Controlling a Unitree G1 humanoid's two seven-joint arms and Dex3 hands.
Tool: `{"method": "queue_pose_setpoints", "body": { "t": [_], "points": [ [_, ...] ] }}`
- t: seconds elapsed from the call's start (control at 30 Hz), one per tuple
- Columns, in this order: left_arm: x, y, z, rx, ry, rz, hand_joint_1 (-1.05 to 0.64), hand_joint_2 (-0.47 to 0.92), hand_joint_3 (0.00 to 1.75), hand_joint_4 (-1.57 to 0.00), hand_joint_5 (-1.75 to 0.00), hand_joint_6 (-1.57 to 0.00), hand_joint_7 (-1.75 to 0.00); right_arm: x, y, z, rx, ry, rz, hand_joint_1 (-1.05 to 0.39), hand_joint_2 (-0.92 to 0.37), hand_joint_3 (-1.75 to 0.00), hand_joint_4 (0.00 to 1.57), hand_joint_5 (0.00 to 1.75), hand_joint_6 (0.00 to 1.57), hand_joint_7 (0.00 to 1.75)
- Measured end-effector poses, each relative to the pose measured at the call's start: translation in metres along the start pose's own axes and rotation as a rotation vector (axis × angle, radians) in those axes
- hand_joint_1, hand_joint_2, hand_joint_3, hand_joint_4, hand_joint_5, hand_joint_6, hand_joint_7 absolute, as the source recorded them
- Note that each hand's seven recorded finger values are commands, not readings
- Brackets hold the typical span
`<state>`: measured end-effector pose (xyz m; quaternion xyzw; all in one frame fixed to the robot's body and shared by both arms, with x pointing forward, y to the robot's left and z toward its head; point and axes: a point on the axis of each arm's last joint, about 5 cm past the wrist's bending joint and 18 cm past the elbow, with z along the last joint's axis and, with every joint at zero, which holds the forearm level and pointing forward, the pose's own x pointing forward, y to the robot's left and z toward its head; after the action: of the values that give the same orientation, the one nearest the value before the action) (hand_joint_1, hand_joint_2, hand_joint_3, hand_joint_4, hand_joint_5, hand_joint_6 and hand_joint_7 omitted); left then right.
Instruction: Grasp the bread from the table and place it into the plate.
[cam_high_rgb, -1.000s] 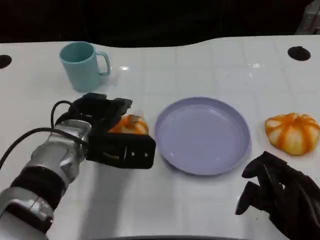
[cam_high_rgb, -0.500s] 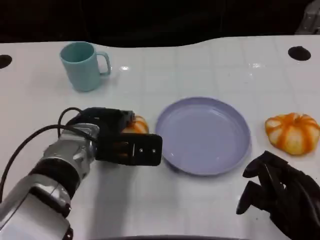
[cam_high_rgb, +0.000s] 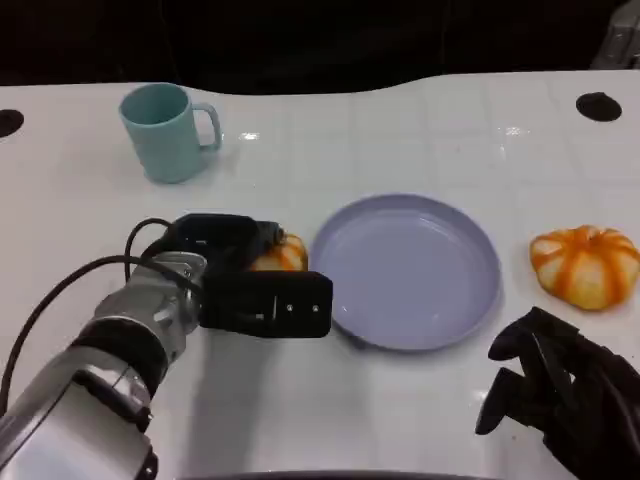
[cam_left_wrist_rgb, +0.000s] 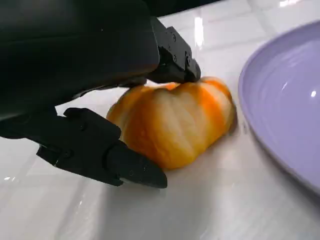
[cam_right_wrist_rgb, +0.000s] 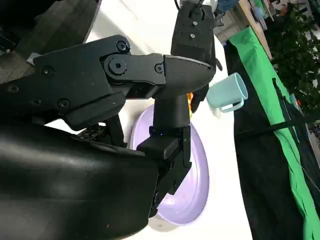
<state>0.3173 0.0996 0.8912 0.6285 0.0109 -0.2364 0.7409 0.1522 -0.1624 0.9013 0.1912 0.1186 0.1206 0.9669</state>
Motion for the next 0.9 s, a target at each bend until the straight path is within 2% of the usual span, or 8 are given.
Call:
{"method": "queue_pose_setpoints", "body": {
  "t": [0.03, 0.07, 0.1, 0.17, 0.27, 0.47, 0.73, 0.9],
  "points": [
    [0.0, -0.001, 0.0, -0.002, -0.004, 0.03, -0.27, 0.91, 0.1, -0.8, -1.62, -1.16, -0.3, 0.0, 0.0002, 0.0, 0.0, -0.001, 0.001, -0.44, -0.92, -0.47, 0.61, 1.75, 0.48, 1.61],
    [-0.001, -0.003, -0.001, 0.001, -0.01, 0.06, -0.27, 0.92, 0.19, -0.81, -1.69, -0.93, -0.87, 0.0, 0.0003, 0.001, -0.001, -0.002, 0.001, -0.44, -0.92, -0.47, 0.61, 1.75, 0.48, 1.61],
    [-0.002, -0.005, -0.001, 0.007, -0.016, 0.087, -0.26, 0.92, 0.24, -0.8, -1.72, -0.82, -1.13, 0.0, 0.0004, 0.001, -0.001, -0.003, 0.002, -0.43, -0.92, -0.47, 0.61, 1.75, 0.48, 1.61],
    [-0.003, -0.008, -0.002, 0.015, -0.026, 0.127, -0.25, 0.92, 0.29, -0.78, -1.74, -0.73, -1.3, 0.0, 0.0004, 0.001, -0.001, -0.003, 0.002, -0.44, -0.92, -0.47, 0.61, 1.75, 0.48, 1.6],
    [-0.003, -0.009, -0.003, 0.029, -0.029, 0.163, -0.25, 0.92, 0.3, -0.78, -1.75, -0.76, -1.09, 0.0, 0.0003, 0.001, -0.002, -0.003, 0.001, -0.44, -0.92, -0.47, 0.61, 1.75, 0.48, 1.6],
    [-0.004, -0.009, -0.005, 0.033, -0.022, 0.2, -0.22, 0.92, 0.33, -0.79, -1.75, -0.63, -1.51, 0.0, 0.0002, 0.001, -0.001, 0.0, -0.004, -0.44, -0.92, -0.46, 0.63, 1.75, 0.49, 1.59],
    [-0.003, -0.004, -0.007, -0.021, 0.055, 0.233, -0.23, 0.92, 0.37, -0.79, -1.75, -0.76, -1.03, 0.0, 0.0001, 0.001, -0.001, 0.001, -0.005, -0.43, -0.92, -0.47, 0.63, 1.75, 0.49, 1.6],
    [0.0, 0.003, -0.003, -0.045, 0.056, 0.267, -0.2, 0.92, 0.29, -0.82, -1.75, -0.7, -1.32, 0.0, 0.0001, 0.001, -0.001, 0.001, -0.005, -0.43, -0.92, -0.48, 0.63, 1.75, 0.48, 1.62]
  ]
}}
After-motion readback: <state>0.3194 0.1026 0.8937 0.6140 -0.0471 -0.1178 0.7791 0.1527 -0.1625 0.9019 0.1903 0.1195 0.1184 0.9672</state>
